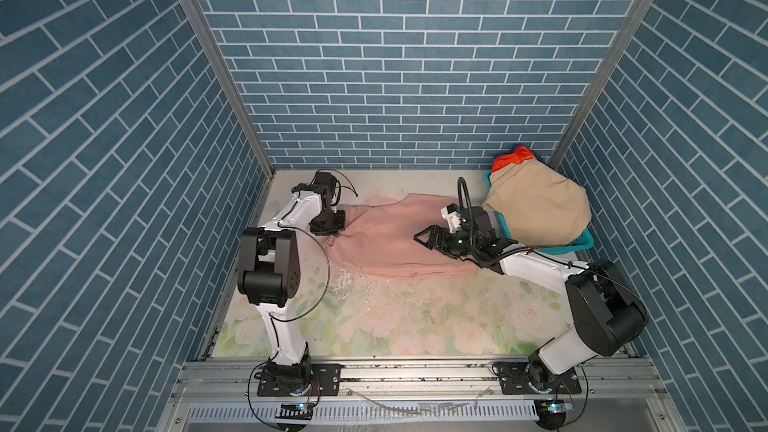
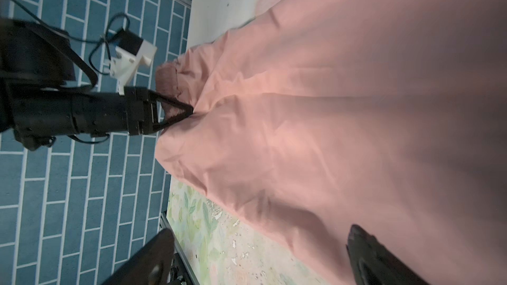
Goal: Fold and stack the shorts
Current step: 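Grasp the hem nearest the robot with the right gripper and lift it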
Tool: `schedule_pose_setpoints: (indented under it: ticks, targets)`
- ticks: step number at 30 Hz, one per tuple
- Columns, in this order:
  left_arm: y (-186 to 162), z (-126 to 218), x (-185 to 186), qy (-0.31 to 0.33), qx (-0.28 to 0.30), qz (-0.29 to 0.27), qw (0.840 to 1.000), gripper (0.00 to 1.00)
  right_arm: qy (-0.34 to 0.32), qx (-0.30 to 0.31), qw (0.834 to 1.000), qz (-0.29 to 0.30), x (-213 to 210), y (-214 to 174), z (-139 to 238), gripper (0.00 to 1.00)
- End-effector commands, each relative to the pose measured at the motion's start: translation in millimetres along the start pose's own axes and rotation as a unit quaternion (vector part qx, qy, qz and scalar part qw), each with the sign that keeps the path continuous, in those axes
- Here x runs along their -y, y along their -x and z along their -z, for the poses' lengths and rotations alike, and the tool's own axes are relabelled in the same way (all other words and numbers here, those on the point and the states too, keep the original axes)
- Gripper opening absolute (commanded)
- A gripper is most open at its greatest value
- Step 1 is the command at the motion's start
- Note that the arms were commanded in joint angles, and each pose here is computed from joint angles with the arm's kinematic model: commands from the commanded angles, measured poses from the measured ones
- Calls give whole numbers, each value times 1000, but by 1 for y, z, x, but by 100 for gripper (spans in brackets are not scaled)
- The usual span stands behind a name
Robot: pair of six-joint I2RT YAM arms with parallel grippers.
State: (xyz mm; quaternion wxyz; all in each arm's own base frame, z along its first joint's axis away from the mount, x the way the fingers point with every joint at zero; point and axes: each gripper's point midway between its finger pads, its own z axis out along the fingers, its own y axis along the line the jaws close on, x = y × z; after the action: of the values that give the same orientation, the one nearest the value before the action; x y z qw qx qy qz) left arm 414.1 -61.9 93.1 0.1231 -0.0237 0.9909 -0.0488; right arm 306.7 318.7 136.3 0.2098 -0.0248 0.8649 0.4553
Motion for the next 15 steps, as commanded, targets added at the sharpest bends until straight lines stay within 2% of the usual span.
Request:
schedule_pose_setpoints:
  ticks: [1, 6, 12, 15]
  targets:
    - [4, 26, 11, -2, 10, -11, 1000, 0, -8, 37, 999, -34, -5, -4, -20, 98]
    - [8, 25, 25, -10, 11, -21, 1000, 0, -29, 25, 999, -22, -13, -27, -57, 98]
    - [5, 22, 26, -14, 9, -20, 1000, 0, -34, -39, 999, 1, -19, -70, -92, 99]
    - [5, 25, 28, -19, 13, -18, 1000, 0, -50, -69, 996, 1, -9, -88, -103, 99]
